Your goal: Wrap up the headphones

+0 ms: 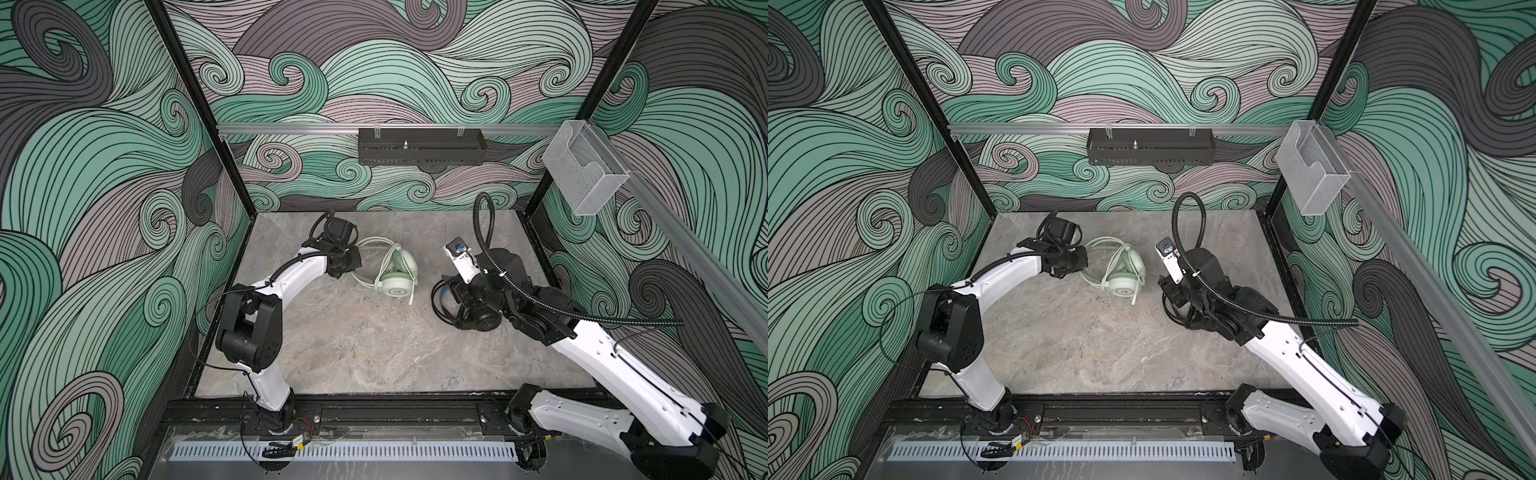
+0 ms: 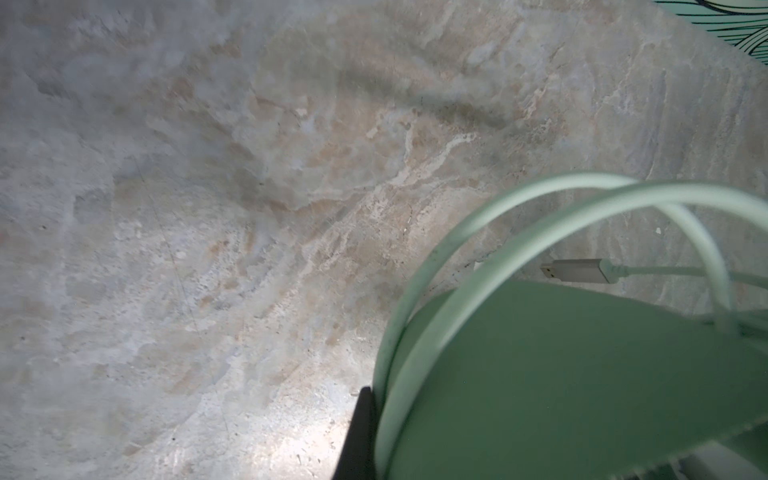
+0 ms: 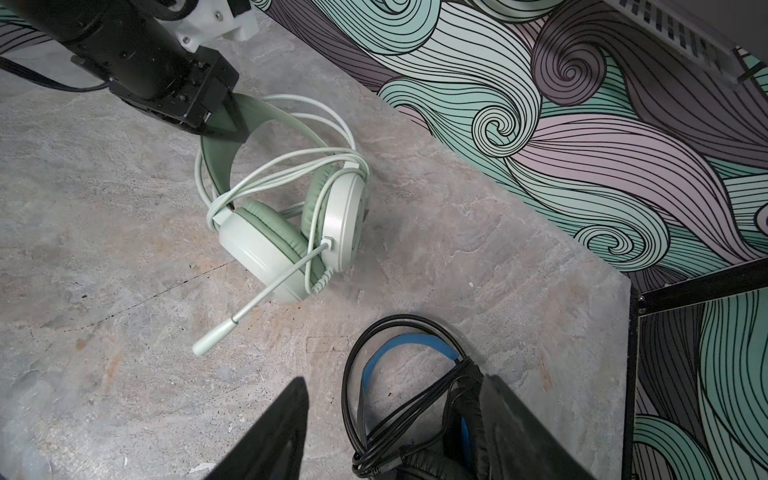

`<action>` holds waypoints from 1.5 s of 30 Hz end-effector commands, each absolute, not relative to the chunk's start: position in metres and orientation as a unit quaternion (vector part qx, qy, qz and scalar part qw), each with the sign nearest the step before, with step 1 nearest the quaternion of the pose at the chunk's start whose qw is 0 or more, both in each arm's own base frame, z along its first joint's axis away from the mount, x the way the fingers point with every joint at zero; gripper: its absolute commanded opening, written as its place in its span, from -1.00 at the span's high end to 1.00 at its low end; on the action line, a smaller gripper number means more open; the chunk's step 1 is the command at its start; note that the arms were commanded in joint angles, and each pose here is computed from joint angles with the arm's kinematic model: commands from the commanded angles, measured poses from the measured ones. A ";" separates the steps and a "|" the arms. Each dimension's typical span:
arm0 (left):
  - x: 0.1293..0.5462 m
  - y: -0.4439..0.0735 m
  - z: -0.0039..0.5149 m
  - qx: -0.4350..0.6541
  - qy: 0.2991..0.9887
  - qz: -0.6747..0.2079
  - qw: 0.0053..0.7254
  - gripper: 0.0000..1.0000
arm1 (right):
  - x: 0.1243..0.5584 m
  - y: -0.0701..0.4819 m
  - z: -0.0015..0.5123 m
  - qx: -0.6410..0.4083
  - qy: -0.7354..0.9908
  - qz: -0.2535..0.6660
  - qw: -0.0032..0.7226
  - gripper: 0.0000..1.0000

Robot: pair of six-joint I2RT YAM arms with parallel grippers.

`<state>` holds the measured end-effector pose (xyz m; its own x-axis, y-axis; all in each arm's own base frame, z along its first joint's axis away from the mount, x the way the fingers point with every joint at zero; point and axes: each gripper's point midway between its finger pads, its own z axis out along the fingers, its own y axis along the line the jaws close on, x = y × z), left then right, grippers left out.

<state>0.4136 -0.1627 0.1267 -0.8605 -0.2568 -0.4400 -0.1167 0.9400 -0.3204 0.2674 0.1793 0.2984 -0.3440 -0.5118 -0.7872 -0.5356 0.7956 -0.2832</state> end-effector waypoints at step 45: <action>0.360 -0.138 0.062 -0.125 0.964 -0.072 0.222 -0.48 | 0.306 0.137 0.302 -0.162 0.837 0.025 0.523 -0.88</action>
